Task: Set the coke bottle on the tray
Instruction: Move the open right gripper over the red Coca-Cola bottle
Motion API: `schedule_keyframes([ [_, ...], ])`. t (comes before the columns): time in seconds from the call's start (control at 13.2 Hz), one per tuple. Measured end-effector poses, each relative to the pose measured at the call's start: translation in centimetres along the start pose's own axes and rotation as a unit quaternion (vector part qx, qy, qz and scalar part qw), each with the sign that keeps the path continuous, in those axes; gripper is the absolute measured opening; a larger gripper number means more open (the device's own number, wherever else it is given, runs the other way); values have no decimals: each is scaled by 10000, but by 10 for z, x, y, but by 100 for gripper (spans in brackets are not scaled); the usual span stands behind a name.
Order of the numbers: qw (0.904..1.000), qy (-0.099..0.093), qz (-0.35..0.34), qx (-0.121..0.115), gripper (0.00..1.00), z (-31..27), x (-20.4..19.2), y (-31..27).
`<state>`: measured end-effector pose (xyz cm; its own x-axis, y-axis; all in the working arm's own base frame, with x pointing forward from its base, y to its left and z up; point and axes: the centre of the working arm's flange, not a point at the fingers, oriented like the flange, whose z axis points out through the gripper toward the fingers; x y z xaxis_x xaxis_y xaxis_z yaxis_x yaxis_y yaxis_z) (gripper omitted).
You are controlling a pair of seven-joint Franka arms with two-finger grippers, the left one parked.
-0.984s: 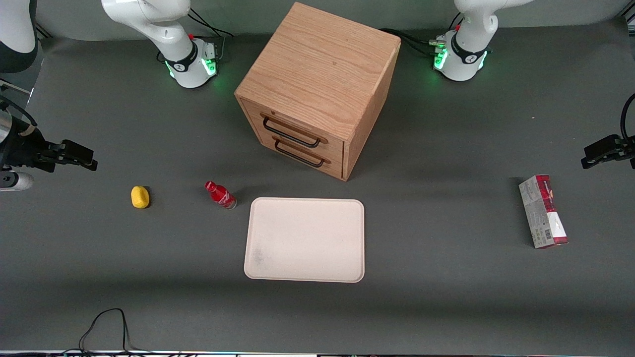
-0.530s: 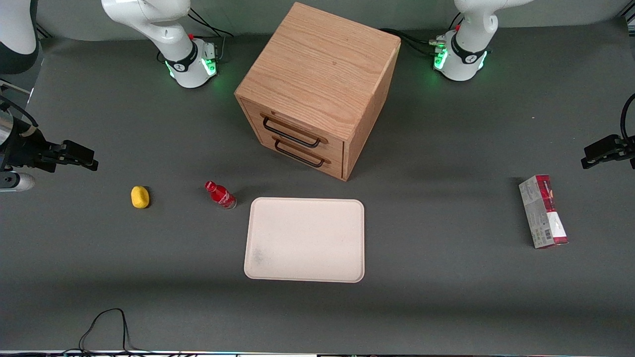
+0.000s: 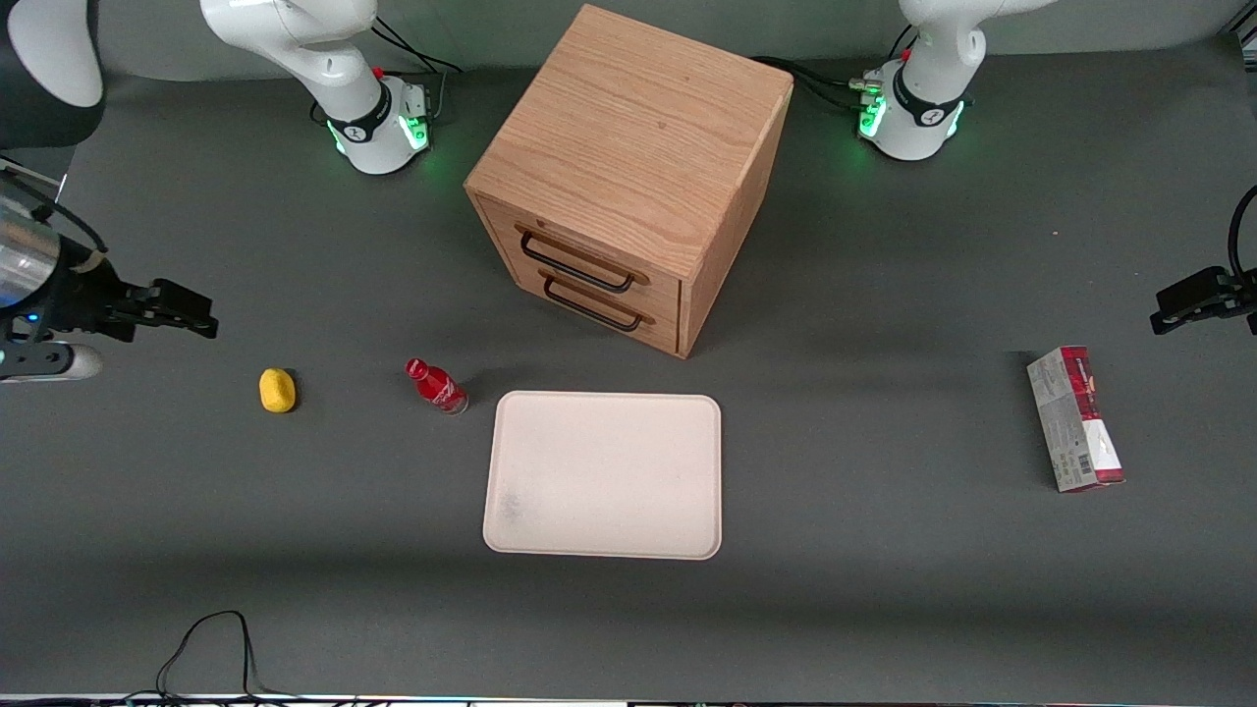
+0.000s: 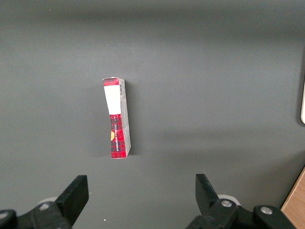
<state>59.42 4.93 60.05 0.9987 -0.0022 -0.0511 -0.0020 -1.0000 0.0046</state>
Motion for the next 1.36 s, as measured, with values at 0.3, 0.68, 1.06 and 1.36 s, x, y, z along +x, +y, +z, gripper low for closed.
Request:
schedule_keyframes([
  [0.3, 9998, -9, -188, -27, 100, 16, -9, -79],
  [0.68, 9995, -28, -321, -53, 100, 34, -28, -132],
  [1.06, 9995, -114, -296, -76, 100, 52, -31, -128],
  [1.36, 9994, -158, -293, -88, 100, 72, -30, -128],
])
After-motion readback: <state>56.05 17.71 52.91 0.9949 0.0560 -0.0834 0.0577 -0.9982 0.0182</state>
